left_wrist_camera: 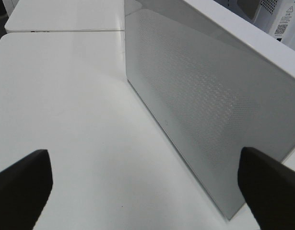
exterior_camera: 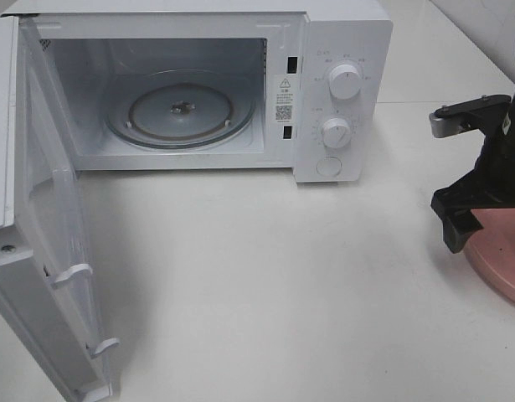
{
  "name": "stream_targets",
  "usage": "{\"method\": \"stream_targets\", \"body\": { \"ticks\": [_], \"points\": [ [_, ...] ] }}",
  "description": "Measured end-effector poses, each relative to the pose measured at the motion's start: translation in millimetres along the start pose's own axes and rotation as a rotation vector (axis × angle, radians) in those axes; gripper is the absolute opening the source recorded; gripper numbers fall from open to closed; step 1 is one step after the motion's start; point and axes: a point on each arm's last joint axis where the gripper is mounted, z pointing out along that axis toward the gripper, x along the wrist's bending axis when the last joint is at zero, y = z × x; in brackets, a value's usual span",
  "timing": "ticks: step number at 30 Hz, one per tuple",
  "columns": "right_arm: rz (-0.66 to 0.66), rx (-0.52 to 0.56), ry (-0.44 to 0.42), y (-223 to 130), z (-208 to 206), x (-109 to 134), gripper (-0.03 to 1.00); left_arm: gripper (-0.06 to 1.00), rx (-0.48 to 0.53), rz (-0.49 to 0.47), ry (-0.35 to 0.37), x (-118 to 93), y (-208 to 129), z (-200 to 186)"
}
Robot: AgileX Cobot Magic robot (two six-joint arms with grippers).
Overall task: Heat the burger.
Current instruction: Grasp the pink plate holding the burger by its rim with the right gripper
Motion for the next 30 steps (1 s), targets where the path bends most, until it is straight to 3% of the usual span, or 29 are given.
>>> {"method": "stream_targets", "body": {
  "ticks": [30],
  "points": [
    [0.042,0.057,0.045,8,67,0,0.87,0.99,0.000,0.000,0.000,0,0,0]
  ]
}}
